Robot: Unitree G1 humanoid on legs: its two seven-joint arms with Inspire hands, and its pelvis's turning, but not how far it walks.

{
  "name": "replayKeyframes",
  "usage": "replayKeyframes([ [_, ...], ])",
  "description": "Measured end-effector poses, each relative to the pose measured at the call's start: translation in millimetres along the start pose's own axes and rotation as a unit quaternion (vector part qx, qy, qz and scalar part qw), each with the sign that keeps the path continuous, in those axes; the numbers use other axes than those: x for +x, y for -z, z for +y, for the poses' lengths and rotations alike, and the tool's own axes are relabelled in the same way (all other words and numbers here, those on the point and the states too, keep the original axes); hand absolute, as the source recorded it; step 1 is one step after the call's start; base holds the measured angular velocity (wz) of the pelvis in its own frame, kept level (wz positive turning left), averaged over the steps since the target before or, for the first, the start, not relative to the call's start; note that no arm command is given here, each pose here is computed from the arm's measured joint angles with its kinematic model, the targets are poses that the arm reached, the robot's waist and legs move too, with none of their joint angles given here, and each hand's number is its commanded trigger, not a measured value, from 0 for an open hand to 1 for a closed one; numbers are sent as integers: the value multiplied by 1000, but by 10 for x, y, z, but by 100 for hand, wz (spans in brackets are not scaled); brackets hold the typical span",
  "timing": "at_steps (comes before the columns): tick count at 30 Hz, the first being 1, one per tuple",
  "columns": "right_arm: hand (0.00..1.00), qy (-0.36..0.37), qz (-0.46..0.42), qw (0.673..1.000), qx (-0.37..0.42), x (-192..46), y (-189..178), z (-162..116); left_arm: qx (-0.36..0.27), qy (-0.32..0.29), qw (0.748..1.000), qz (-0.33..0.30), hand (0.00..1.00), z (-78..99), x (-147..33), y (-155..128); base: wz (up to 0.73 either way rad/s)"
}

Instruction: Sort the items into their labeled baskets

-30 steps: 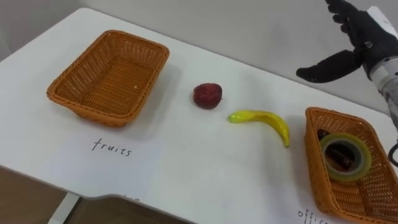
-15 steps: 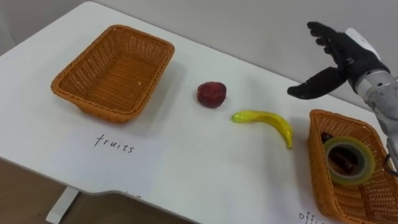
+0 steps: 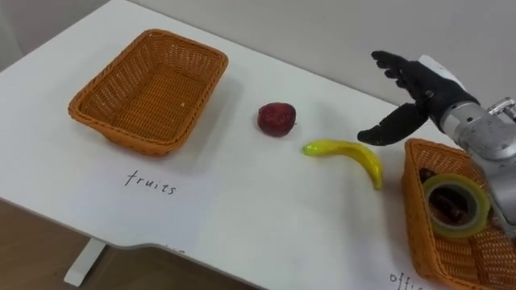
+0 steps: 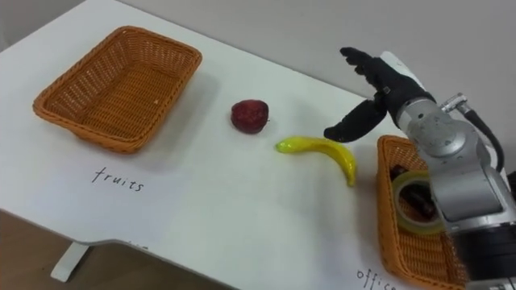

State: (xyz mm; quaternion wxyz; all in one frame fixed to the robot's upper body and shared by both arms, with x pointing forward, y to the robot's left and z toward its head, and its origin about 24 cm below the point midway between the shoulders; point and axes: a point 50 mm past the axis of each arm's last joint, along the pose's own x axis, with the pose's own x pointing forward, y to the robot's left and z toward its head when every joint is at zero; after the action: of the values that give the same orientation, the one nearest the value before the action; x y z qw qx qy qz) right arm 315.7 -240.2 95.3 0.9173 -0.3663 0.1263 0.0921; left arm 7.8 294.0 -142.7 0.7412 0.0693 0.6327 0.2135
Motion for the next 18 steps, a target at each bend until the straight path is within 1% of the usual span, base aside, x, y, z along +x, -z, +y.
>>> replayKeyframes([
  [8, 0, -7, 34, 999, 4, 50, 141, 25, 11, -9, 1000, 12, 0, 66, 5, 41, 6],
  [10, 0, -13, 50, 999, -11, 93, 173, 48, 18, -5, 1000, 6, 0, 38, 7, -11, 2],
  [14, 0, -21, 71, 997, -24, 128, 226, 85, 22, -4, 1000, 2, 0, 40, 11, -60, 5],
  [18, 0, -11, 76, 996, -41, 193, 180, 30, 26, -2, 1000, -11, 0, 18, 24, -185, 7],
])
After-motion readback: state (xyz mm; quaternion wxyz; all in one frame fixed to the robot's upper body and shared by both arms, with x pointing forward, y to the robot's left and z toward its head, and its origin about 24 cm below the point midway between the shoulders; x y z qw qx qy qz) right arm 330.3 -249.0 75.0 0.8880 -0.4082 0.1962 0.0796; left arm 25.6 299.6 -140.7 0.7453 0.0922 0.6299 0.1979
